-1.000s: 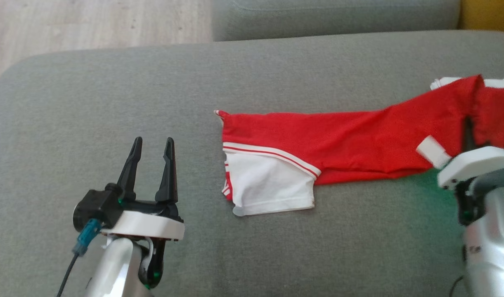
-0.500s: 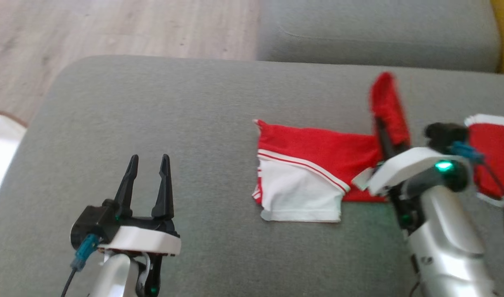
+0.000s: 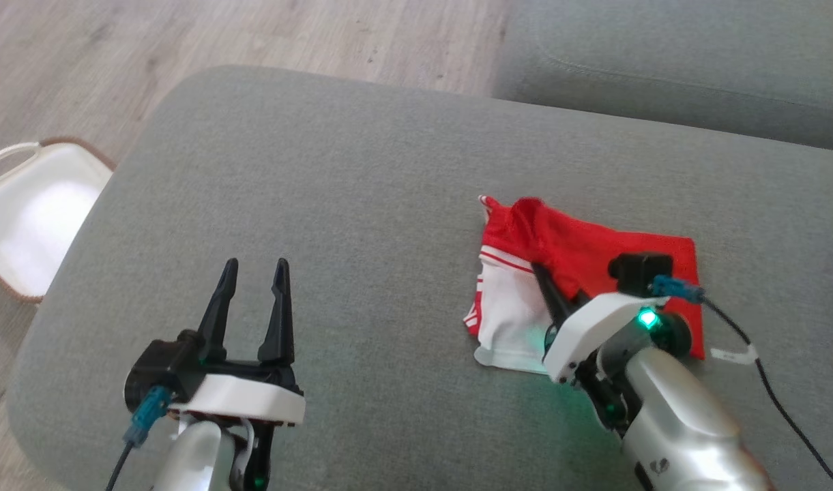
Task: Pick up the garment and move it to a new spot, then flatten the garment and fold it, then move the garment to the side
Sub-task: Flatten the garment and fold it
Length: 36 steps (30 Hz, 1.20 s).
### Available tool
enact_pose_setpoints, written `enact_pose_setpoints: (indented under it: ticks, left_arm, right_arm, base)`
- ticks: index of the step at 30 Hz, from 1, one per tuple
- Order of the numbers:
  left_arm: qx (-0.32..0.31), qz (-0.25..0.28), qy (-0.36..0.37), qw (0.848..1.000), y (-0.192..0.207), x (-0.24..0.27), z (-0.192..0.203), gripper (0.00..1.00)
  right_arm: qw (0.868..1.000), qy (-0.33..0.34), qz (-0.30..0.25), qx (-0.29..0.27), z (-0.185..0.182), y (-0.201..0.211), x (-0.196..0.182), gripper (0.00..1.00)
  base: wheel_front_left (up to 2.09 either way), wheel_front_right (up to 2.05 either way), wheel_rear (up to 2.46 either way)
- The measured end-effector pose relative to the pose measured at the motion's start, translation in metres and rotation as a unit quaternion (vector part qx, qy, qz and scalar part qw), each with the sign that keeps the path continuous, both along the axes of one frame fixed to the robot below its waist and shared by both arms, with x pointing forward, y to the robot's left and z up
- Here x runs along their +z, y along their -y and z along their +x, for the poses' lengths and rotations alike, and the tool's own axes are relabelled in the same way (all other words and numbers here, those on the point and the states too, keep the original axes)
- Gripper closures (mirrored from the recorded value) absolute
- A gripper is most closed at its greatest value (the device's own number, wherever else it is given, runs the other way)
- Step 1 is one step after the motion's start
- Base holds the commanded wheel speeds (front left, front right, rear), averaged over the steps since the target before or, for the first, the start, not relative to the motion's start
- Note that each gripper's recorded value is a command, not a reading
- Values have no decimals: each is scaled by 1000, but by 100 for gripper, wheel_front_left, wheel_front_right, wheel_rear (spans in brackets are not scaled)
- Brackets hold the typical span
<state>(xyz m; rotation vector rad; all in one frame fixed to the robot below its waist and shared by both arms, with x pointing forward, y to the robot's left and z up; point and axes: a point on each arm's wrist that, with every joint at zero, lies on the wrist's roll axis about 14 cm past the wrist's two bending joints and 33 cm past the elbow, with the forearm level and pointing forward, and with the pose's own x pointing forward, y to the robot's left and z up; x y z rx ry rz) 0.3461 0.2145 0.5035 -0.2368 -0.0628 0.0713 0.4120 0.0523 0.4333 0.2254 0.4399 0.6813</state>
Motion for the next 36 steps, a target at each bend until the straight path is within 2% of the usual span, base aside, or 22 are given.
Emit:
enact_pose_setpoints:
  ticks: [5,6,7,13,16,20,25,30,32,36]
  left_arm:
    - [8,-2,-11,1000,-4,-7,-3,0]
    - [9,-4,-13,1000,-5,-8,-4,0]
    - [10,-6,-14,1000,-5,-9,-4,0]
    - [9,-5,-17,1000,-4,-10,-2,0]
    - [3,-7,-15,1000,0,-9,1,0]
    - [-10,-7,-13,1000,8,-8,8,0]
    - [-25,-5,-11,1000,18,-7,18,0]
    - [-43,-4,-12,999,31,-7,28,0]
    - [-49,-5,-10,999,35,-6,33,0]
    - [-60,-6,8,998,43,4,43,0]
  right_arm:
    - [999,-19,-16,20,-8,-9,-19,99]
    - [999,-17,-20,28,-9,-12,-20,30]
    - [999,-18,-18,35,-11,-15,-20,0]
    - [996,-27,11,90,-39,-46,-12,0]
    - [996,-23,18,84,-38,-43,-9,0]
    - [998,24,27,57,-15,-33,12,0]
    - [996,86,-9,-12,27,12,27,0]
    - [990,117,-44,-58,44,52,31,0]
    - [984,148,-50,-86,56,75,47,0]
    - [961,228,-59,-146,71,126,88,0]
  base:
    - [0,0,0]
    - [0,0,0]
    - [0,0,0]
    - [0,0,0]
    - [0,0,0]
    - [0,0,0]
    - [0,0,0]
    - [0,0,0]
    - [0,0,0]
    - [0,0,0]
